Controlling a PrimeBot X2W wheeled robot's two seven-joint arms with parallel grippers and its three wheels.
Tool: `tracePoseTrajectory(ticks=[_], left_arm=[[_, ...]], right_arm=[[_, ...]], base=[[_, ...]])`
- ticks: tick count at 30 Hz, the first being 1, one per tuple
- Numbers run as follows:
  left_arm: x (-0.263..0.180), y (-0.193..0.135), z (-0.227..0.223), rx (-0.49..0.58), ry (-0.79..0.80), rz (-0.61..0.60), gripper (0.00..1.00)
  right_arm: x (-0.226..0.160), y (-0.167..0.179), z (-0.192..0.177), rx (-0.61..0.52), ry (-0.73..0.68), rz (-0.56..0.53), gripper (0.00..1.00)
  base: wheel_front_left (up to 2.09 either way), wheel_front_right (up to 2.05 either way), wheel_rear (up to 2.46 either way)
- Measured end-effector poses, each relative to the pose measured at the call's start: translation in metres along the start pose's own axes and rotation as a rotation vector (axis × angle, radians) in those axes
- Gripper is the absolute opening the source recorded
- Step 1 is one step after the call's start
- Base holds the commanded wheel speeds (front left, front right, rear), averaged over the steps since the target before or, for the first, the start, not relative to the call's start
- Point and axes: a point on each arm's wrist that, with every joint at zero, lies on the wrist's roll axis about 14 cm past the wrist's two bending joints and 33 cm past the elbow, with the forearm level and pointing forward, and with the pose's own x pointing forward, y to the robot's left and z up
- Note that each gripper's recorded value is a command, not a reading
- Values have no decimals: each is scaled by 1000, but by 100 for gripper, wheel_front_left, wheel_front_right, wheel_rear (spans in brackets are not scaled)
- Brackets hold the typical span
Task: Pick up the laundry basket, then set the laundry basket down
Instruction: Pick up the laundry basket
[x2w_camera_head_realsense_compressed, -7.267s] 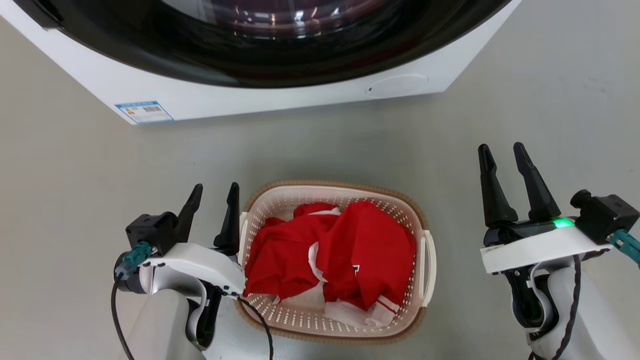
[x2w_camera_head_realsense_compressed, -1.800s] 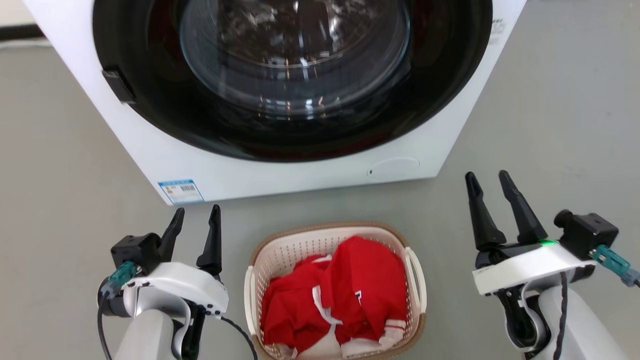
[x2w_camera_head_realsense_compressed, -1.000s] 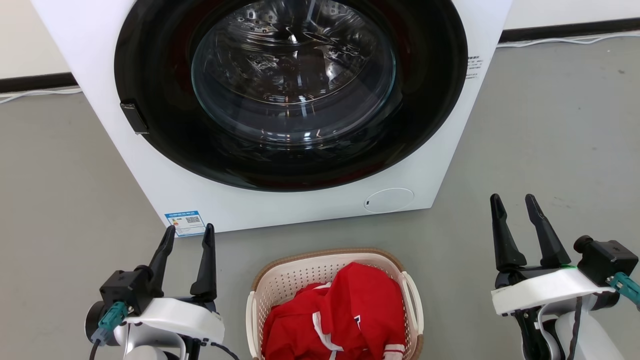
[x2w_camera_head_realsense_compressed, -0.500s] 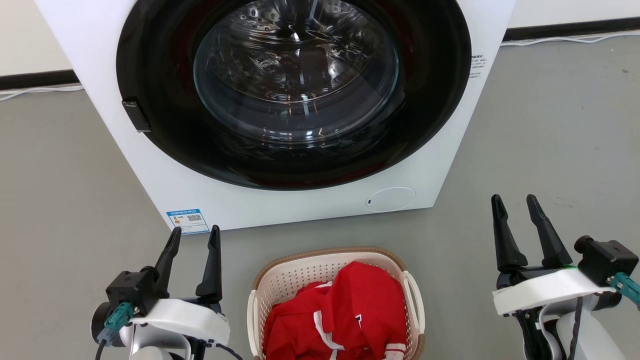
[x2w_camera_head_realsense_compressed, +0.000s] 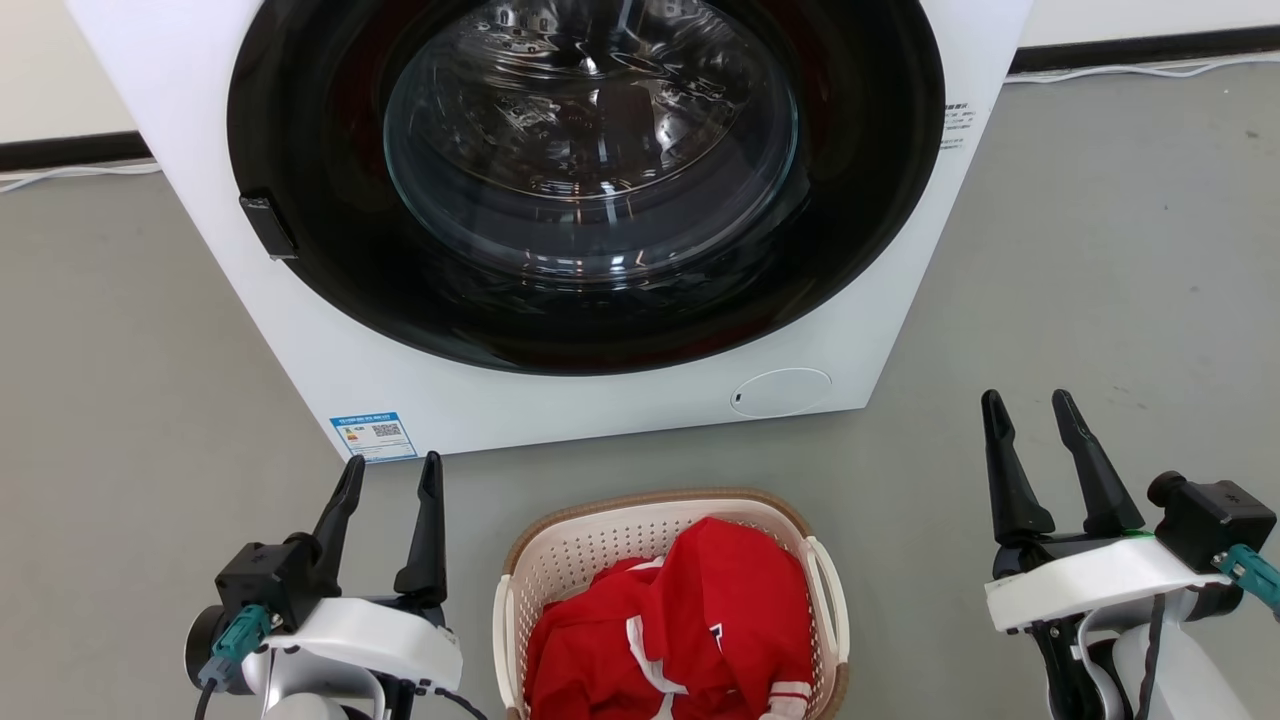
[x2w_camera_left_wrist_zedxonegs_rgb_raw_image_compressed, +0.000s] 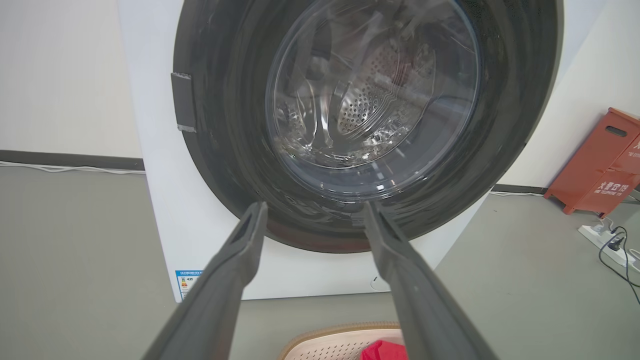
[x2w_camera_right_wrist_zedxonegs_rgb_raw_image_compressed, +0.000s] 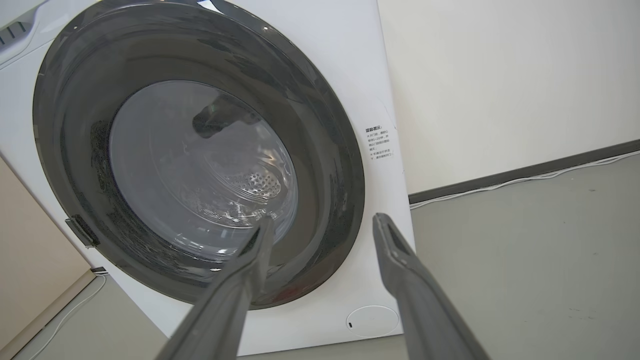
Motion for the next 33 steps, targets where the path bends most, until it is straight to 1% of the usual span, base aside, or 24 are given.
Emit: tracePoseTrajectory(ticks=[8,13,17,22,32,33], left_arm=[[1,0,-5,0,14,5,100],[3,2,-18,-4,47,7,100],[10,5,-34,-14,92,16,100],[21,11,-54,-17,145,28,100],[36,22,-103,-27,270,44,100],[39,23,-113,-29,295,44,100]], right_arm=[[1,-1,-4,2,10,-2,100],[6,-1,-15,9,40,-1,100],[9,-5,-35,24,95,-11,100],[24,-14,-54,32,144,-28,100],[38,-23,-109,43,289,-45,100],[40,-26,-119,43,315,-51,100]], base=[[0,0,0],[0,0,0],[0,0,0],[0,0,0],[0,0,0],[0,0,0]])
